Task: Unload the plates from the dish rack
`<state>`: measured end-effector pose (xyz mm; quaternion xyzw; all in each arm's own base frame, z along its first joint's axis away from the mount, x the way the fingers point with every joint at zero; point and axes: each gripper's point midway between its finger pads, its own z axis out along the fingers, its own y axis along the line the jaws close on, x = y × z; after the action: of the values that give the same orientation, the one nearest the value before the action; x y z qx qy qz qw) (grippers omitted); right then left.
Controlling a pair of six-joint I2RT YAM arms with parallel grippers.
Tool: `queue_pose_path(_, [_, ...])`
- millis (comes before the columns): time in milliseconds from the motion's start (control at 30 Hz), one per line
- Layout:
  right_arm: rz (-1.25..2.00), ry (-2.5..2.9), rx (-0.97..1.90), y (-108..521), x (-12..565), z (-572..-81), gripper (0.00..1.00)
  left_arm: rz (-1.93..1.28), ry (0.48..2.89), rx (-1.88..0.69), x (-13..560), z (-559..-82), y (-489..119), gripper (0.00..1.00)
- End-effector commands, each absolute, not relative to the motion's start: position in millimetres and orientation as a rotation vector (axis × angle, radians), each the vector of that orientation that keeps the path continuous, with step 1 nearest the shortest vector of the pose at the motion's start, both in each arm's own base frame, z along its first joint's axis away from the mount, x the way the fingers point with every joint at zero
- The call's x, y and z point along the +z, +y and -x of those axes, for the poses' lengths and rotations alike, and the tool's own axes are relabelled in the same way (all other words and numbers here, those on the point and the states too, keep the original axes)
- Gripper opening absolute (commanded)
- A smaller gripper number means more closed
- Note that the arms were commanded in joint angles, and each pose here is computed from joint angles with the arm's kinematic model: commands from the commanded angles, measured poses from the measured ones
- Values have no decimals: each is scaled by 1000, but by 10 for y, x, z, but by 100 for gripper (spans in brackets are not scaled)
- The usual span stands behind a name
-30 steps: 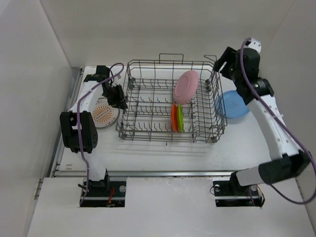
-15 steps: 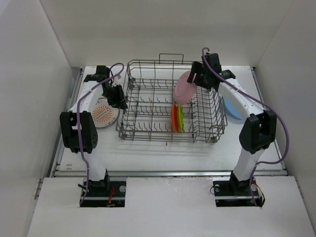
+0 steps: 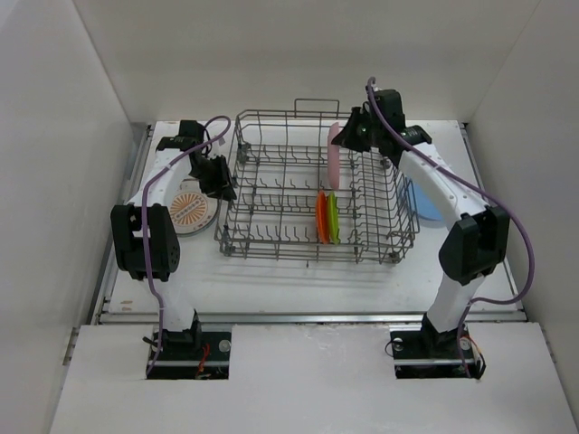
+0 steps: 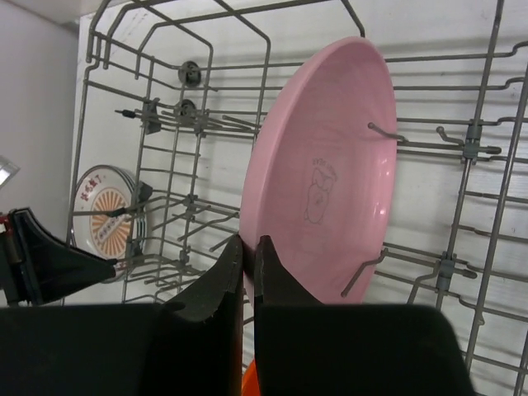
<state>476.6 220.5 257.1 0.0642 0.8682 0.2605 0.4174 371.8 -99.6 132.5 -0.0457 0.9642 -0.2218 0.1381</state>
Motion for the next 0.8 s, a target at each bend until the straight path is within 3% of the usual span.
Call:
queue_pose_path(0, [-118,1999,652,2022,3272,-4812,0,140,2746,-753,1590,-3593,-1116,0])
queue_pose_path(300, [-58,1567,747,1833,5088,-4238,0,136,2737,-752,1618,-3613,-1117,0])
queue_pose_path(467, [-217,1437,601,1271,5506,-3942,0,145,2749,-727,1594,-3624,-1090,0])
queue_pose_path(633, [-451,1482,145,379,5299,-3800,0,135,2748,-712,1612,-3630,-1073,0])
queue_pose_path(767, [-569,1653,-197,-181,4606,-3855,0,119,2745,-724,1608,-3677,-1088,0])
